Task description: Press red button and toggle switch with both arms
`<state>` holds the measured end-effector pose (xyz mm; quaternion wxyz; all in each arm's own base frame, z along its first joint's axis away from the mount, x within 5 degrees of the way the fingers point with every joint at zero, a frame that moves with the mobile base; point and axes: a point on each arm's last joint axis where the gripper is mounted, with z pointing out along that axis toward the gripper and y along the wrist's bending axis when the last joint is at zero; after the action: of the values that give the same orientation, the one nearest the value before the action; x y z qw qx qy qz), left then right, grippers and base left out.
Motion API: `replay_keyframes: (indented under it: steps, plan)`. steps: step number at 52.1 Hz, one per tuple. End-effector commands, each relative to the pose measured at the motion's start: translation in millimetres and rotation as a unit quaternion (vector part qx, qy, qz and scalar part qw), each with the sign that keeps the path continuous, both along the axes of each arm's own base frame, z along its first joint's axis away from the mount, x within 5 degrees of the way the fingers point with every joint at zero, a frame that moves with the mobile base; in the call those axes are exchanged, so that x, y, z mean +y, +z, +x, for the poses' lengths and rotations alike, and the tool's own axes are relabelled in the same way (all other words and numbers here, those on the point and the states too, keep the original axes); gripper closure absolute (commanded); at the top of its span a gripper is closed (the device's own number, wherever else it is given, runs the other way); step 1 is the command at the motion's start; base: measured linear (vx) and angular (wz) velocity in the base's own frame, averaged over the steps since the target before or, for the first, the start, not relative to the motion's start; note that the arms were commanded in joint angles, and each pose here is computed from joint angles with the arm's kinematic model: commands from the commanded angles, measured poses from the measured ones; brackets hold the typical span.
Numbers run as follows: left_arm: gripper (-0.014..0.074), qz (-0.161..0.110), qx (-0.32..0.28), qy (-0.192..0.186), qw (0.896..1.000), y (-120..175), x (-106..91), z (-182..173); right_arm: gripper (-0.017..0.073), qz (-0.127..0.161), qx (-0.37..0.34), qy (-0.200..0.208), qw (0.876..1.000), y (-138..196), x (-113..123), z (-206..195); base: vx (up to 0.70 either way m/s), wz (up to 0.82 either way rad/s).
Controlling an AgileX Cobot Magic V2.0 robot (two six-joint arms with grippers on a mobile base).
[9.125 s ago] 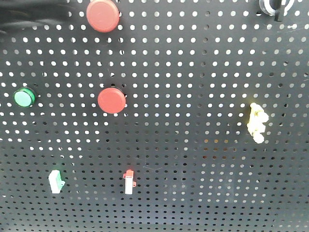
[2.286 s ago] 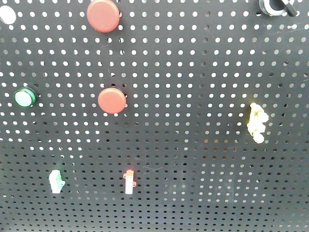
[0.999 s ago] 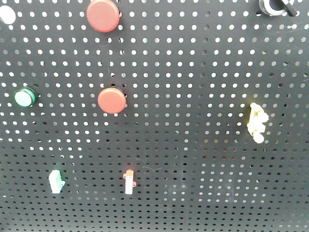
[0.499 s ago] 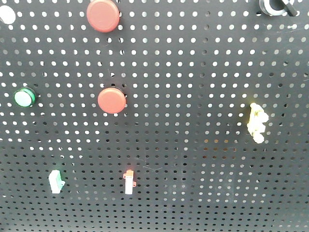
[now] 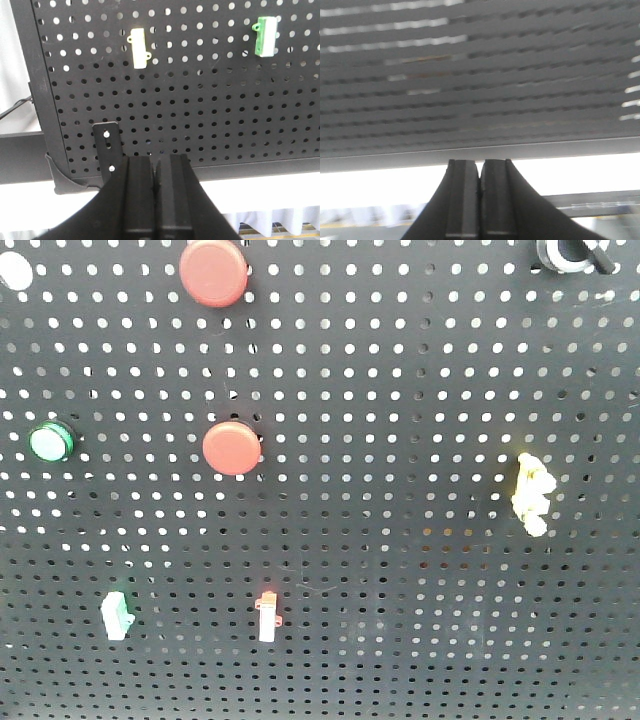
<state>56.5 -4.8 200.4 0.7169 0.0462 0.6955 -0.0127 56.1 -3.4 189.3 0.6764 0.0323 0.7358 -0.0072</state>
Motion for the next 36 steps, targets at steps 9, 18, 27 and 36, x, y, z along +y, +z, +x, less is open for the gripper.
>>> replay_keyframes:
  steps: [9, 18, 27, 36]
  plan:
    - [0.0592, -0.006, -0.030, 0.001, 1.000, -3.4, 0.2, -0.2, 0.0562, -0.012, -0.045, -0.001, 0.999, 5.1, -0.1, 0.0, 0.00, 0.00]
    - [0.0592, -0.006, -0.030, 0.001, 1.000, -3.4, 0.2, -0.2, 0.0562, -0.012, -0.045, -0.001, 0.999, 5.1, -0.1, 0.0, 0.00, 0.00]
    - [0.0592, -0.006, -0.030, 0.001, 1.000, -3.4, 0.2, -0.2, 0.0562, -0.012, -0.045, -0.001, 0.999, 5.1, -0.1, 0.0, 0.00, 0.00]
    - [0.0592, -0.006, -0.030, 0.001, 1.000, -3.4, 0.2, -0.2, 0.0562, -0.012, -0.045, -0.001, 0.999, 5.1, -0.1, 0.0, 0.00, 0.00]
